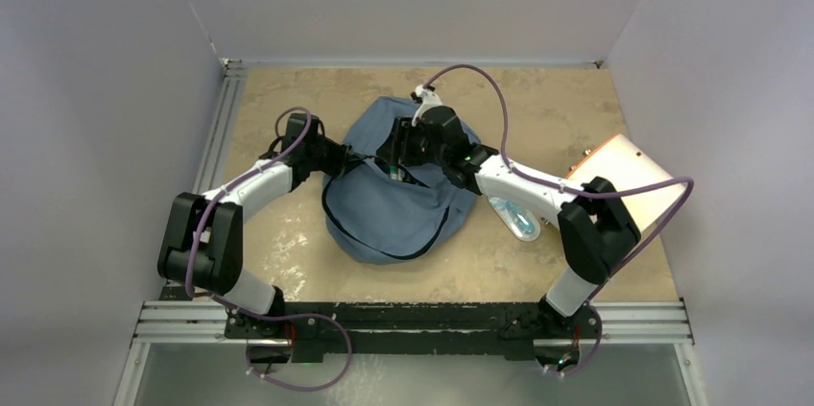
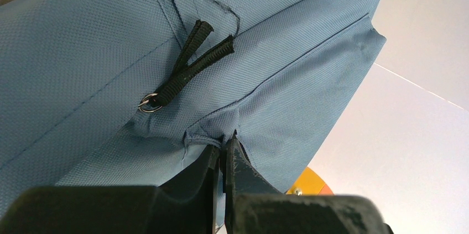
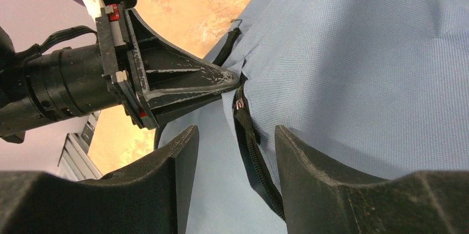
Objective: Pack the student bag
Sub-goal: Zip the student bag at the center of the board.
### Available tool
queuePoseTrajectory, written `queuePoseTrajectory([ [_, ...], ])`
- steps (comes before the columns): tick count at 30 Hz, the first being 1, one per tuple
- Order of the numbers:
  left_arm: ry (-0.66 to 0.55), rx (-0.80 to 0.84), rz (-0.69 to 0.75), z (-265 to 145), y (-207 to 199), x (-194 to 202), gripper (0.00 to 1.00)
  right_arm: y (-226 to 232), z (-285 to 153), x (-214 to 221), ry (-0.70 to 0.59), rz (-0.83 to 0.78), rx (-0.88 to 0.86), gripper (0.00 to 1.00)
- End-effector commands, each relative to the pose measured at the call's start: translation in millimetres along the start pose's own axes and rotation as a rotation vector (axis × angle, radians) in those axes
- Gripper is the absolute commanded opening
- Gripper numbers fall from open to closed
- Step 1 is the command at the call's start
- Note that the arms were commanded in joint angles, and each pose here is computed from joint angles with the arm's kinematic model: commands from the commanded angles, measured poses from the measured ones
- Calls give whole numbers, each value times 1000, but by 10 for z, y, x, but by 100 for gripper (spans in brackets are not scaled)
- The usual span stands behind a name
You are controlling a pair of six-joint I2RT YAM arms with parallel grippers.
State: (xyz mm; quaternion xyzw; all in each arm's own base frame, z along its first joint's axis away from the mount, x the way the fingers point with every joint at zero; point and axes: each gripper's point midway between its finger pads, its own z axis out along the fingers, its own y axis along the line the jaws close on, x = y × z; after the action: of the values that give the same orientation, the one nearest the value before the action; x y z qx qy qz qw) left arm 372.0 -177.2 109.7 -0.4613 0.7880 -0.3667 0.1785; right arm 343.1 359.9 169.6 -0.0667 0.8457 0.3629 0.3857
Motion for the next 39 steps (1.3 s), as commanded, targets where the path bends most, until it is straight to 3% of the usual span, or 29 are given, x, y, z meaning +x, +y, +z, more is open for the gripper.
queuePoseTrajectory([
  [1,-37,24,18,-76,-69,-93,0,229,1,-271,-71,-12,-66,56],
  [27,-31,24,19,-78,-63,-81,0,159,207,-56,-3,-3,-83,49],
  [39,-26,24,20,-69,-60,-75,0,184,252,-77,-6,-2,-92,34],
])
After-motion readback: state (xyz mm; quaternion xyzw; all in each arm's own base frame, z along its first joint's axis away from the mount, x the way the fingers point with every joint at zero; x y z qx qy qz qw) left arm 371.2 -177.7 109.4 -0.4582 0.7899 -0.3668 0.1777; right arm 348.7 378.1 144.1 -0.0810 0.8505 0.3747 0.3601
